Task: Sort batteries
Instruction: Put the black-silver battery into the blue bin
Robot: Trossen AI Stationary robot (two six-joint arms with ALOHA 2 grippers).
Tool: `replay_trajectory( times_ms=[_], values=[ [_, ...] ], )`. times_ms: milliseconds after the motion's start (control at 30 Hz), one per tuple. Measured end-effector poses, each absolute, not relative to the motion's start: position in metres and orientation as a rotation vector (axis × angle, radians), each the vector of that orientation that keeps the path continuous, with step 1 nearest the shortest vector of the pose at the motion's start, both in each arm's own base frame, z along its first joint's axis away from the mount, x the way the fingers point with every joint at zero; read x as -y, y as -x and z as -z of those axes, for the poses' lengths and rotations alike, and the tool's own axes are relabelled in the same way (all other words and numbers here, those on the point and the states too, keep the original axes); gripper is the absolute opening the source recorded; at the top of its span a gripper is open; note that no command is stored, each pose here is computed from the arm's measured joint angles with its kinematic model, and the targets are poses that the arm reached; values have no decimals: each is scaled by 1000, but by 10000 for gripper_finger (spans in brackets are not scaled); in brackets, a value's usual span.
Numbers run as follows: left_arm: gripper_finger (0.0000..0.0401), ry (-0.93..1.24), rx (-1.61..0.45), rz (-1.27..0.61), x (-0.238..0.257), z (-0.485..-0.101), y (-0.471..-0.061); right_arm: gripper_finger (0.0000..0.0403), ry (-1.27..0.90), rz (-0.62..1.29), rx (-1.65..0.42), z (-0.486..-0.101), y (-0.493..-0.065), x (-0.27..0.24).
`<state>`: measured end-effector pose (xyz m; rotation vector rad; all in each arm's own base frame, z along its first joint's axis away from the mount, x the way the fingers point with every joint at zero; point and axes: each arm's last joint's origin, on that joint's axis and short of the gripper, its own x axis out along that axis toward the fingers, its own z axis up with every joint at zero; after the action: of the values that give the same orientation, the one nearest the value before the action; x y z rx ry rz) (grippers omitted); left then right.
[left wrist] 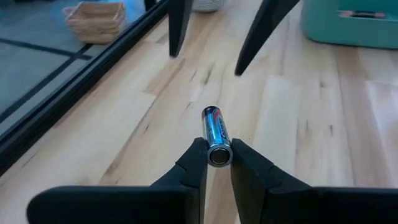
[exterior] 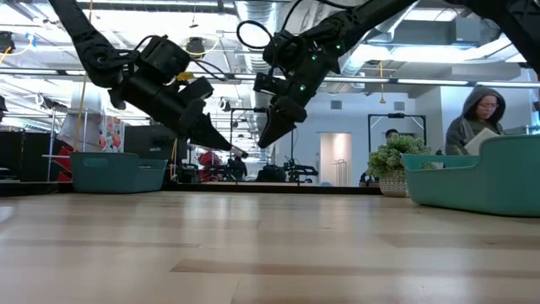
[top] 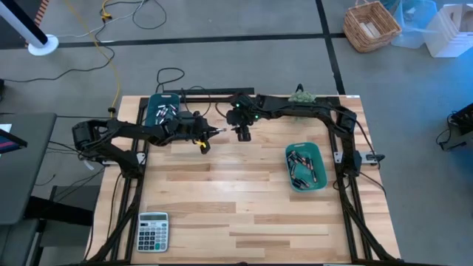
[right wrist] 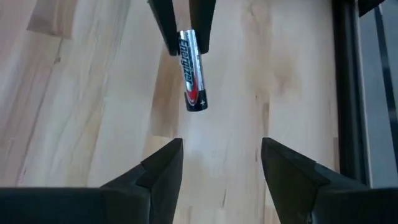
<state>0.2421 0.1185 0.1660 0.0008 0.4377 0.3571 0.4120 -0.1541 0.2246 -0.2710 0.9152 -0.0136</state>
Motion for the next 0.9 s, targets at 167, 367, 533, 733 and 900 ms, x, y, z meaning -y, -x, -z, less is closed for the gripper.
replay_trajectory(
  times_ms=[167,367,533,733,900],
  values=[
    [43,15,-437,-384,-120,-170,-239,228,242,50,-903,-225,-407,169],
    [43,3,-437,-511,-117,-189,-225,228,203,72,-893,-226,-401,184],
    [43,49,-449,-677,-111,-207,-205,228,204,83,-877,-227,-401,188],
    [43,112,-515,-932,-103,-217,-173,228,210,73,-875,-227,-402,185],
    [43,161,-499,-1090,-96,-224,-154,228,229,56,-874,-227,-404,181]
  ],
)
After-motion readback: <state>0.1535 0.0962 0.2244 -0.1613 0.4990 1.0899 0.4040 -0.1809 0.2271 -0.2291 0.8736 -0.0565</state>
